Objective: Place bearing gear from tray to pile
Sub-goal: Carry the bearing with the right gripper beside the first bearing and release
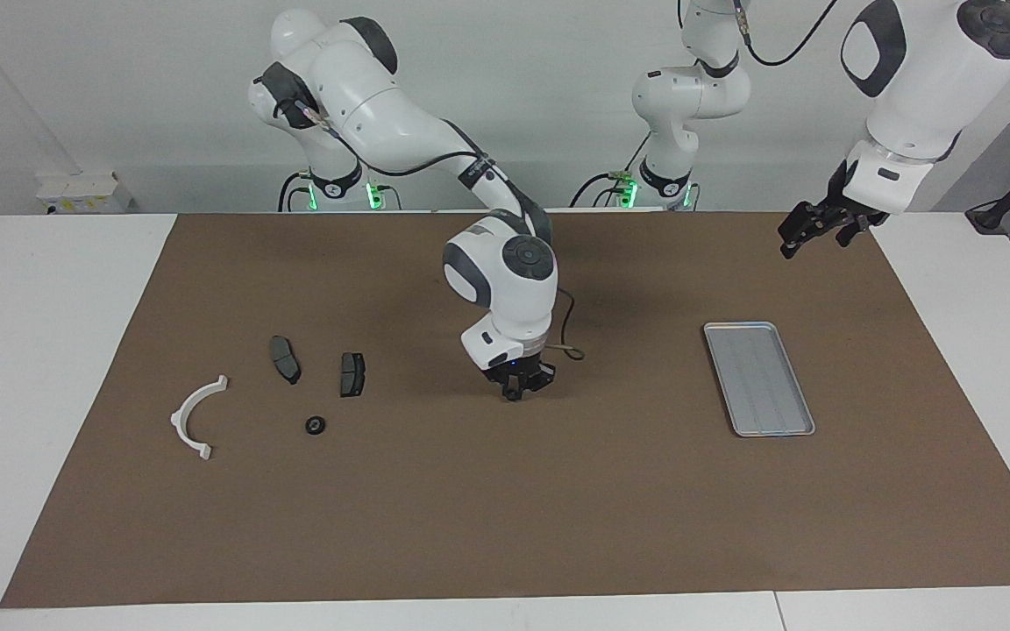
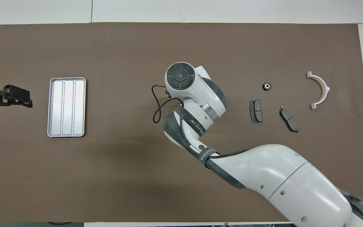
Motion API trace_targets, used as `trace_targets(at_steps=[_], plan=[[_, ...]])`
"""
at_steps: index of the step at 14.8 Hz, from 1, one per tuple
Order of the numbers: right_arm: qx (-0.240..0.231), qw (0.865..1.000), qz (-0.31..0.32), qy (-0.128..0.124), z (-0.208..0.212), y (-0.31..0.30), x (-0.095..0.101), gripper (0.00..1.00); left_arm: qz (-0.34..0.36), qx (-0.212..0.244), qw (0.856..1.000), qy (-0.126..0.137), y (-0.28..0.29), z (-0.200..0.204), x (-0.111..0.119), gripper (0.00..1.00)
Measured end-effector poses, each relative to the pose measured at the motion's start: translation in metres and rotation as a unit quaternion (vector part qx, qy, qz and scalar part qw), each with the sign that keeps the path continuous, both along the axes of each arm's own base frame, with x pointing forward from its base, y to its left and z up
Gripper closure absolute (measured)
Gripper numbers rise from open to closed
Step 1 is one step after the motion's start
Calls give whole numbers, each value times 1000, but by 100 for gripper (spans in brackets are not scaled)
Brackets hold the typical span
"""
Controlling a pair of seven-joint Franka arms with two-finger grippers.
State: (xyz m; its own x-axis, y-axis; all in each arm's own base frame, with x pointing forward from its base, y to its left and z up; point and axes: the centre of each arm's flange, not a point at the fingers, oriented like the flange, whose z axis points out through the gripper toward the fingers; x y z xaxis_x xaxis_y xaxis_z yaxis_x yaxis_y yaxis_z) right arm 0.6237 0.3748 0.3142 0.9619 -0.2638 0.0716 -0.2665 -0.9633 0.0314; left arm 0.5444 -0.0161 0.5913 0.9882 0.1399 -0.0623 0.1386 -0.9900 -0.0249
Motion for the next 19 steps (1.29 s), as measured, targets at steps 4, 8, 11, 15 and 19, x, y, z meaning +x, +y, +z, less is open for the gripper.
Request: trace_targets(at_steps=[4, 8, 11, 15, 19], plan=[[-13, 1000, 27, -5, 42, -68, 30, 76, 0, 0, 1000, 0, 0, 0, 0, 0], [-28, 997, 75, 5, 61, -154, 54, 76, 0, 0, 1000, 0, 0, 0, 0, 0], [-37, 992, 120, 18, 62, -224, 65, 76, 0, 0, 1000, 0, 0, 0, 0, 0], [-38, 987, 151, 38, 50, -303, 71, 76, 0, 0, 1000, 0, 0, 0, 0, 0], [-34, 983, 181, 15, 30, -330, 67, 76, 0, 0, 1000, 0, 0, 0, 0, 0]])
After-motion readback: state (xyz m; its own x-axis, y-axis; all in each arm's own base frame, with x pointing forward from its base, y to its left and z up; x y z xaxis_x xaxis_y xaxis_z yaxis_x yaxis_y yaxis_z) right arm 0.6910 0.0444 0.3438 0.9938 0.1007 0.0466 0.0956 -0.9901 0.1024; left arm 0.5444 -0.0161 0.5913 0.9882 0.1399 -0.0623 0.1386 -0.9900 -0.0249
